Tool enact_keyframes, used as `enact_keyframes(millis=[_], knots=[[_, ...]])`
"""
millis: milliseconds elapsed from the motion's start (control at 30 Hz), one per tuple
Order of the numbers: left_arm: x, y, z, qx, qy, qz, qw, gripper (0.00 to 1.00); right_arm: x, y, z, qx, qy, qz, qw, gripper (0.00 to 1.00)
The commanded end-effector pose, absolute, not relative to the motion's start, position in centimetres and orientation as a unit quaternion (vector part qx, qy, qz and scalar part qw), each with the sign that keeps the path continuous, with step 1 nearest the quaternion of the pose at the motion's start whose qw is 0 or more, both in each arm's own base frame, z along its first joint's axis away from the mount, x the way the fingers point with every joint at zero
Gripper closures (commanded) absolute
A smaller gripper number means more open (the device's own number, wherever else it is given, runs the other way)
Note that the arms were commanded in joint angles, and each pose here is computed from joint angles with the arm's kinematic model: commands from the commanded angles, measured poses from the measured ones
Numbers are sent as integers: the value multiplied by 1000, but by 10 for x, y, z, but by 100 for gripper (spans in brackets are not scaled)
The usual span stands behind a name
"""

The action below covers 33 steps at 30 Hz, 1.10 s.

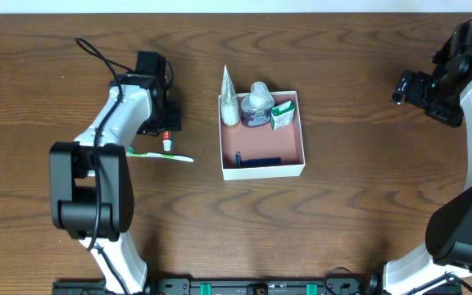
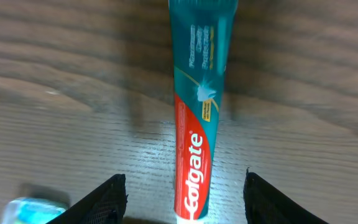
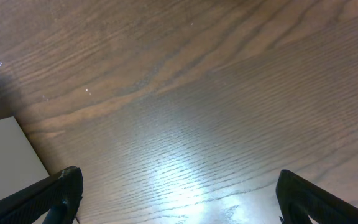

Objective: Pack container
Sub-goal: 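Grasp the Colgate tube with the left gripper and lift it, then carry the toothpaste tube into the box and release it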

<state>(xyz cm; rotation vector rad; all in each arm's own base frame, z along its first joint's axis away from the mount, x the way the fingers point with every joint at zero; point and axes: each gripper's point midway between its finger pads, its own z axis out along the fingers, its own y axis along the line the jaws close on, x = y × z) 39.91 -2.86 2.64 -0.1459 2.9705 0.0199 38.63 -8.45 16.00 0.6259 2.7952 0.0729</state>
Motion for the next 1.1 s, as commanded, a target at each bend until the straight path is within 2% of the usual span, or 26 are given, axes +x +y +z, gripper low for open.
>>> enact_keyframes(millis=[0,167,333,767,833,1000,1067], knots=[[392,-26,11,-47,997,12,60,40,388,-87,172,220,963,24,154,1],[391,-26,6,-47,997,13,54,42,388,-87,172,220,963,24,154,1],[390,-26,4,-47,997,13,54,52,388,-87,172,220,963,24,154,1],[388,-27,-3,-47,997,11,57,53,388,-87,172,220,963,24,154,1],[389,-27,-3,-47,997,11,58,61,388,-87,172,220,963,24,154,1],[390,-27,-3,-47,997,10,60,88,388,-87,172,220,963,24,154,1],[390,-27,-3,-47,997,10,60,92,388,-87,172,220,963,24,154,1]])
